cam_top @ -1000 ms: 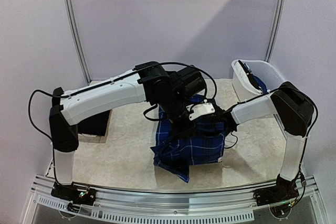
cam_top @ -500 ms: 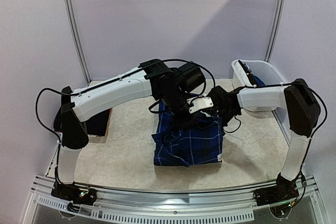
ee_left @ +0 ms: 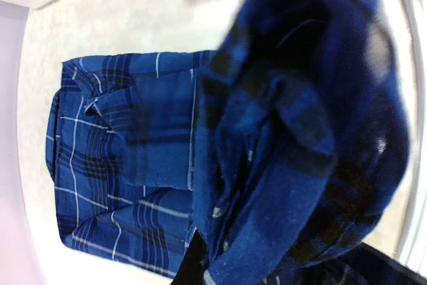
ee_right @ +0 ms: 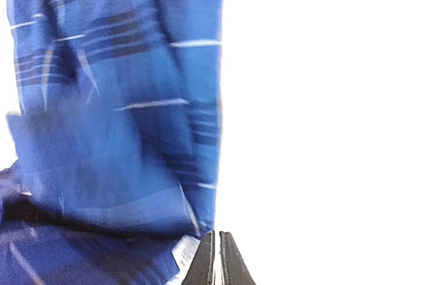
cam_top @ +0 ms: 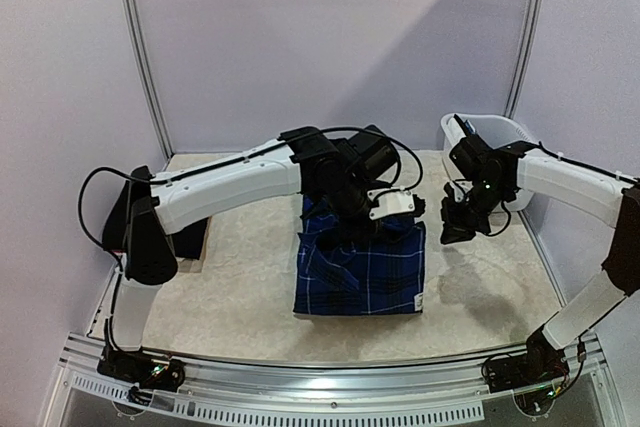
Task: Fold and stack the mixed laundry pile
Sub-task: Fold the rectangle-folded shirt at the center of the board.
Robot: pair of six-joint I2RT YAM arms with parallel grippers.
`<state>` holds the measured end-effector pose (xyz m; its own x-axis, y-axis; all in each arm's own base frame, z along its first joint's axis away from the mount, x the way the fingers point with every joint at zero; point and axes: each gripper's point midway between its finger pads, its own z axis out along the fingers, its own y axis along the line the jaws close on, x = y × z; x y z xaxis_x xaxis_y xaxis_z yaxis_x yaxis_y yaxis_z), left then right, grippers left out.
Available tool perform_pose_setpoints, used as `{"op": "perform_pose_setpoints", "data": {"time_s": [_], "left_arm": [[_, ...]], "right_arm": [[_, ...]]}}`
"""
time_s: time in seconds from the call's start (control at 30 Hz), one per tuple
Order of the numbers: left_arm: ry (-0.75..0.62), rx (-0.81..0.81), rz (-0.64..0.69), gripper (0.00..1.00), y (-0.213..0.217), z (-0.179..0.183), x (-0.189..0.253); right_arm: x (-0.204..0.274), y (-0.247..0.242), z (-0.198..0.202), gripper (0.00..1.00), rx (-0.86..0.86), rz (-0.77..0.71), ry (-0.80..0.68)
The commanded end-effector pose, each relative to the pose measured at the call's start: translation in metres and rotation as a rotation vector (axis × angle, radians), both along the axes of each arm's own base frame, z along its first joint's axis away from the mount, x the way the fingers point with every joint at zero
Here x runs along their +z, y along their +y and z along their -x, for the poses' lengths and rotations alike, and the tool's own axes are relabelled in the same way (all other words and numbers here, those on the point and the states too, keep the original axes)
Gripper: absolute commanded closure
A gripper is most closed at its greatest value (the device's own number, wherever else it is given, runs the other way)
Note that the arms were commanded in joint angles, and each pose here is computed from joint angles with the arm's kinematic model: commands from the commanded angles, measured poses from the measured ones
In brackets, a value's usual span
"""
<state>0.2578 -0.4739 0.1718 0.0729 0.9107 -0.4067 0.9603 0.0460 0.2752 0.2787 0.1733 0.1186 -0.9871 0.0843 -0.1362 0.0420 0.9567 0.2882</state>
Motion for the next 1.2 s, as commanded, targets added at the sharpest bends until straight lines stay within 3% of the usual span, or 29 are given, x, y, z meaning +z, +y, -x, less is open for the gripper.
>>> {"op": "perform_pose_setpoints", "data": {"time_s": [0.0,0.53,0.6,0.67,0.7,0.8,0.87,1.17], "left_arm": [[-0.044,0.0,-0.052,1.0,-0.004,-0.027,-0.04],[-0.197,0.092,-0.109,0.97,-0.004,-0.083,-0.086],[-0.194,0.12,-0.102,0.89,-0.007,-0.089,-0.093],[-0.186,0.168,-0.094,0.62,-0.006,-0.095,-0.1],[-0.18,0.196,-0.087,0.57,-0.006,-0.097,-0.1],[-0.174,0.285,-0.043,0.28,-0.004,-0.106,-0.084],[-0.178,0.342,-0.002,0.02,-0.003,-0.113,-0.067],[-0.169,0.604,0.159,0.0,0.031,-0.133,0.013]], "right_arm": [[-0.011,-0.034,0.022,0.96,-0.081,0.114,0.031],[-0.013,-0.03,0.029,0.98,-0.091,0.075,0.043],[-0.01,-0.028,0.027,0.98,-0.085,0.065,0.033],[-0.007,-0.023,0.024,0.97,-0.075,0.041,0.021],[-0.004,-0.019,0.022,0.97,-0.064,0.021,0.012],[0.005,-0.01,0.015,0.96,-0.037,-0.028,-0.03],[0.013,-0.007,0.009,0.95,-0.034,-0.046,-0.063],[0.052,0.017,-0.015,0.91,0.026,-0.176,-0.218]]}}
